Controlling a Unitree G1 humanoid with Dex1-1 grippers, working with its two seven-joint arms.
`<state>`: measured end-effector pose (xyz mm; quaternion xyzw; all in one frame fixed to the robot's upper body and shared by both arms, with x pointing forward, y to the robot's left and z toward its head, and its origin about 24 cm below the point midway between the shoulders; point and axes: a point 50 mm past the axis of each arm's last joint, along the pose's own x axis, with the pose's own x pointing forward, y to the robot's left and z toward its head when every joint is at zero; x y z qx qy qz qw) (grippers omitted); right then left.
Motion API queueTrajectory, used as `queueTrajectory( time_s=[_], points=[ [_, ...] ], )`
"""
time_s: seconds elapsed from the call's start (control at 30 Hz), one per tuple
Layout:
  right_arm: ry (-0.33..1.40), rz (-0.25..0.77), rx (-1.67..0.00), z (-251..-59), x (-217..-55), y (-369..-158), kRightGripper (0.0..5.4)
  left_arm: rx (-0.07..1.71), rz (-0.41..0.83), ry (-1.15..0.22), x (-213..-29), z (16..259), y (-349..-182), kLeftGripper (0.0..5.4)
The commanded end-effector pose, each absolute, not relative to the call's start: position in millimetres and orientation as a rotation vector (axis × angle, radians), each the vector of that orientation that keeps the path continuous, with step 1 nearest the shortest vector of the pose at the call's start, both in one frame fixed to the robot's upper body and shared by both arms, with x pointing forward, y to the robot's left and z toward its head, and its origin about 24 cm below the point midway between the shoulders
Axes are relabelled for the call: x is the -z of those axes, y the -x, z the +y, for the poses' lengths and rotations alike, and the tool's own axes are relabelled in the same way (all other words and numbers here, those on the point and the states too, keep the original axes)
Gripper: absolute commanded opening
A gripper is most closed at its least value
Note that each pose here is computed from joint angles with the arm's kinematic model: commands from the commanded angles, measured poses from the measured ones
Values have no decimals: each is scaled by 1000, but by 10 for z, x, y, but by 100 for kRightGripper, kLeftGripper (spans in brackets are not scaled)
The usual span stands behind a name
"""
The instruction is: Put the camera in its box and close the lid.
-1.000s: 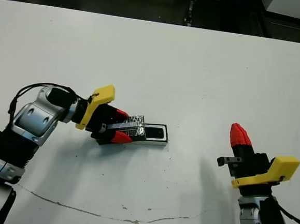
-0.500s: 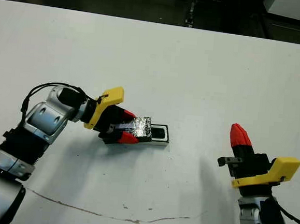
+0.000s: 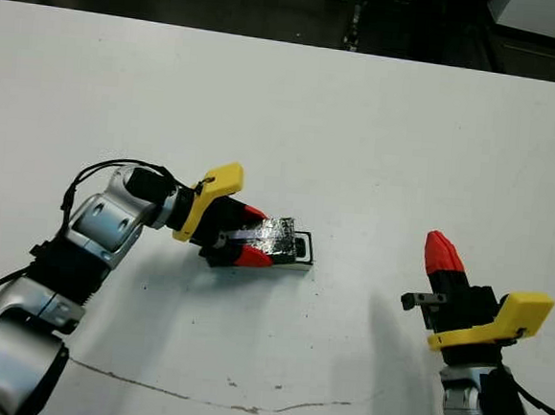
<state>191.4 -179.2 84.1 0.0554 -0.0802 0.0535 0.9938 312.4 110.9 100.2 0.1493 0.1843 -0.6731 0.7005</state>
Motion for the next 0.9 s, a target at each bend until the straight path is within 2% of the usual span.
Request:
queueTrajectory(
  time_s=[0.03, 0.2, 0.4, 0.9],
  points=[
    [-109, -142, -100, -1817, -814, -1898, 0, 1612, 496, -237, -676, 837, -2953, 316],
    [-109, -135, -88, -1816, -816, -1899, 0, 1626, 517, -237, -639, 706, -2958, 316],
    [-99, -137, -86, -1820, -821, -1899, 0, 1652, 471, -254, -559, 571, -2929, 316],
    [-116, -139, -96, -1829, -816, -1912, 0, 1649, 521, -285, -461, 521, -2914, 316]
  ],
)
